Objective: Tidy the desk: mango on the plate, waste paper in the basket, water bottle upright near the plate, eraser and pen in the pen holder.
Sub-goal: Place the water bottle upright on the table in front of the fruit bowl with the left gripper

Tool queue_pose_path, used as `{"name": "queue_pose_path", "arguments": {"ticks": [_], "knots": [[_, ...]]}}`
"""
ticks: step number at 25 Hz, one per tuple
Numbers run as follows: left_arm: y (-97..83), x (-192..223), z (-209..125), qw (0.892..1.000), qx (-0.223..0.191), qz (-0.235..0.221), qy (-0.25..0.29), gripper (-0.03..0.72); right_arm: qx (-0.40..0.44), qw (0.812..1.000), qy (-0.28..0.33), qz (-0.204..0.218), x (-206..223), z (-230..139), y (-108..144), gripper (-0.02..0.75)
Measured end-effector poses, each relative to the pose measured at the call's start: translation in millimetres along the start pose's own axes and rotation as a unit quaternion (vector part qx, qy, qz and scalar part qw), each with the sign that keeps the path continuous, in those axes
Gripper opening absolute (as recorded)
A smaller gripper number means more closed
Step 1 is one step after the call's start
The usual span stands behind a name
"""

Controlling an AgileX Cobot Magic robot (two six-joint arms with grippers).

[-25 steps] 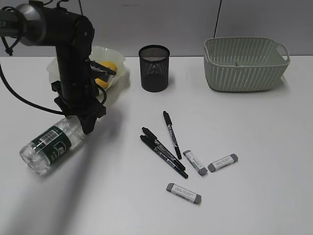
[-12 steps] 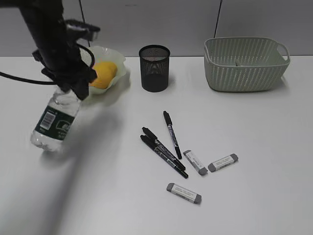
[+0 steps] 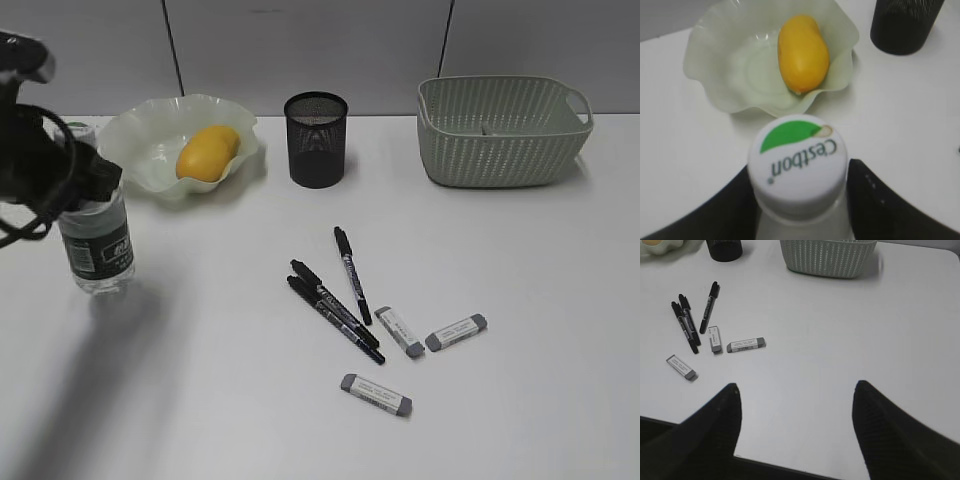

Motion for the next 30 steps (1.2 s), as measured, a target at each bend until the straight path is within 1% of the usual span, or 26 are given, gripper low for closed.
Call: {"name": "queue_pose_path", "arguments": {"ticks": [3,7,9,13,14,18,25,27,30], "knots": [[4.0,-5,-10,0.998,-0.007,0.017,-0.058,0.376,0.0,1.0,0.0,0.0,0,0,0,0.546],[7.5,-3,-10,0.995,-0.012,0.029,-0.092,0.376,-0.001,1.0,0.0,-0.001,0,0,0,0.545],[8.7,1,-13,0.995,-0.017,0.032,-0.092,0.376,-0.001,1.0,0.0,-0.001,0,0,0,0.545],[12.9,12,-27,0.995,-0.051,0.042,-0.071,0.376,-0.001,1.0,0.0,-0.001,0,0,0,0.545],[13.9,13,-27,0.995,-0.056,0.044,-0.074,0.375,-0.001,1.0,0.0,-0.001,0,0,0,0.545],[15.5,14,-26,0.994,-0.066,0.048,-0.077,0.375,-0.001,1.0,0.0,-0.001,0,0,0,0.543],[16.0,14,-26,0.993,-0.069,0.049,-0.078,0.379,-0.001,1.0,0.0,-0.001,0,0,0,0.543],[16.2,14,-26,0.993,-0.07,0.049,-0.079,0.416,-0.001,1.0,0.0,-0.001,0,0,0,0.543],[16.8,13,-24,0.993,-0.07,0.051,-0.083,0.504,-0.001,1.0,0.0,-0.001,0,0,0,0.543]]}}
Point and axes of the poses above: a point on each arm's last joint axis where the gripper is mounted, x pointing out along that axis toward the gripper, y along the wrist's bending axis when the last joint is at zero, z = x × y, the point moved 10 cm from there along x, pointing out along that axis toward the gripper, and after that the axes turned 2 degrees about x, right-handed, at the moved point
